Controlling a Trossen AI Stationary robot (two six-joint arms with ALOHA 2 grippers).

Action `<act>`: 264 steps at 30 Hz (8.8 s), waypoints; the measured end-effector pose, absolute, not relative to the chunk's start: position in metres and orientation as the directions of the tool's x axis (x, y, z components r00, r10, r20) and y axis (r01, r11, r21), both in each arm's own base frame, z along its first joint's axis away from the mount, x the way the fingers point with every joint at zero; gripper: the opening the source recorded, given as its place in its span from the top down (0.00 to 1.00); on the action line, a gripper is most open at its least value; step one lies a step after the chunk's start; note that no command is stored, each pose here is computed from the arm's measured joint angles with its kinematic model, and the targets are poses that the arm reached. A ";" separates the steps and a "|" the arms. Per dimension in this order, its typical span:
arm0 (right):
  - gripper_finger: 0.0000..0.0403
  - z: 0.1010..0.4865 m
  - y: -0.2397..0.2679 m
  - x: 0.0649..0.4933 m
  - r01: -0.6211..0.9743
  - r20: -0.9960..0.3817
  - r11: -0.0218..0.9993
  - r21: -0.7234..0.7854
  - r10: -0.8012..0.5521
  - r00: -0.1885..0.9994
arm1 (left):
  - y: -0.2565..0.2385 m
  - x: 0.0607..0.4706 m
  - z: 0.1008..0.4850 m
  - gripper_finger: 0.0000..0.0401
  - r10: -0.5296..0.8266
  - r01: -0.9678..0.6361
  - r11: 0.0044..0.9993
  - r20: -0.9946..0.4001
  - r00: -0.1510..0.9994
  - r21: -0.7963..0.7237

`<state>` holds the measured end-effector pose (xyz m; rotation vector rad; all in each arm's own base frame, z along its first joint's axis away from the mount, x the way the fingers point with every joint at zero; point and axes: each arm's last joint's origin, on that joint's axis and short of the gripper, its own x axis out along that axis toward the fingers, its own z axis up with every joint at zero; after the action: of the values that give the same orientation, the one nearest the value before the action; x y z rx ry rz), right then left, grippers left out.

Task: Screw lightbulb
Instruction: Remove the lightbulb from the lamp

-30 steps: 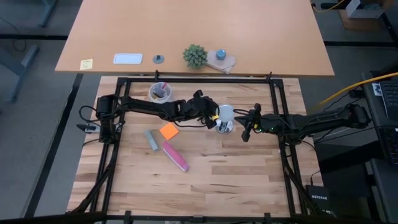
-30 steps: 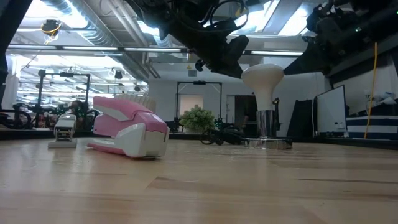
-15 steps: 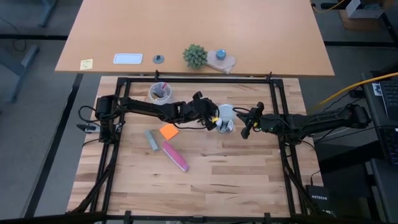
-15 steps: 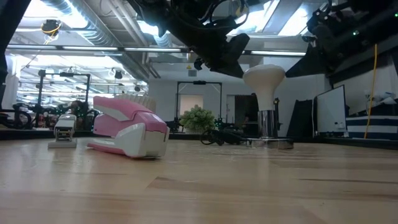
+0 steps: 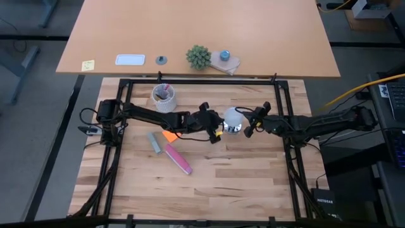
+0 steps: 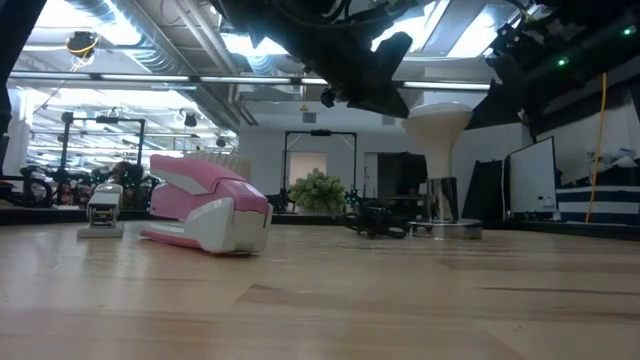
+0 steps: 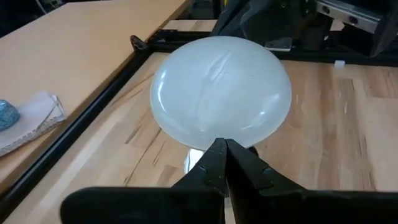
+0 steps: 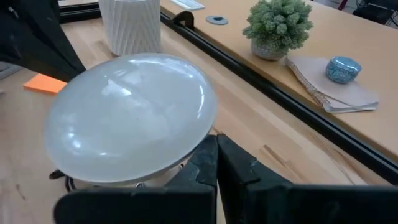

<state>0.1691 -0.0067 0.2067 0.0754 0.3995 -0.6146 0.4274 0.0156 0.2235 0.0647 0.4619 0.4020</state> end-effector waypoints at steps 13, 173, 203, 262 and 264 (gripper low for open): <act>0.99 0.202 -0.021 0.181 0.587 -0.393 0.810 -0.023 -0.547 0.739 | 0.007 0.430 0.226 1.00 0.389 -0.361 0.921 -0.379 0.840 0.146; 0.99 0.224 -0.005 0.161 0.370 -0.438 0.918 0.144 -0.276 0.855 | 0.059 0.428 0.231 1.00 0.316 -0.323 0.945 -0.378 0.870 0.046; 0.99 0.222 -0.009 0.158 0.492 -0.450 0.866 0.090 -0.405 0.796 | 0.022 0.431 0.230 1.00 0.266 -0.275 0.961 -0.384 0.884 0.034; 0.99 0.221 -0.004 0.156 0.333 -0.404 0.927 0.174 -0.241 0.882 | 0.065 0.424 0.235 1.00 0.347 -0.353 0.934 -0.382 0.857 0.057; 0.99 0.221 -0.005 0.156 0.340 -0.404 0.925 0.170 -0.250 0.880 | 0.063 0.424 0.234 1.00 0.340 -0.349 0.936 -0.394 0.854 0.052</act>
<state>0.1557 -0.0046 0.2214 0.2407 0.3865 -0.3106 0.4235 0.0630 0.2338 -0.0212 0.4108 0.3622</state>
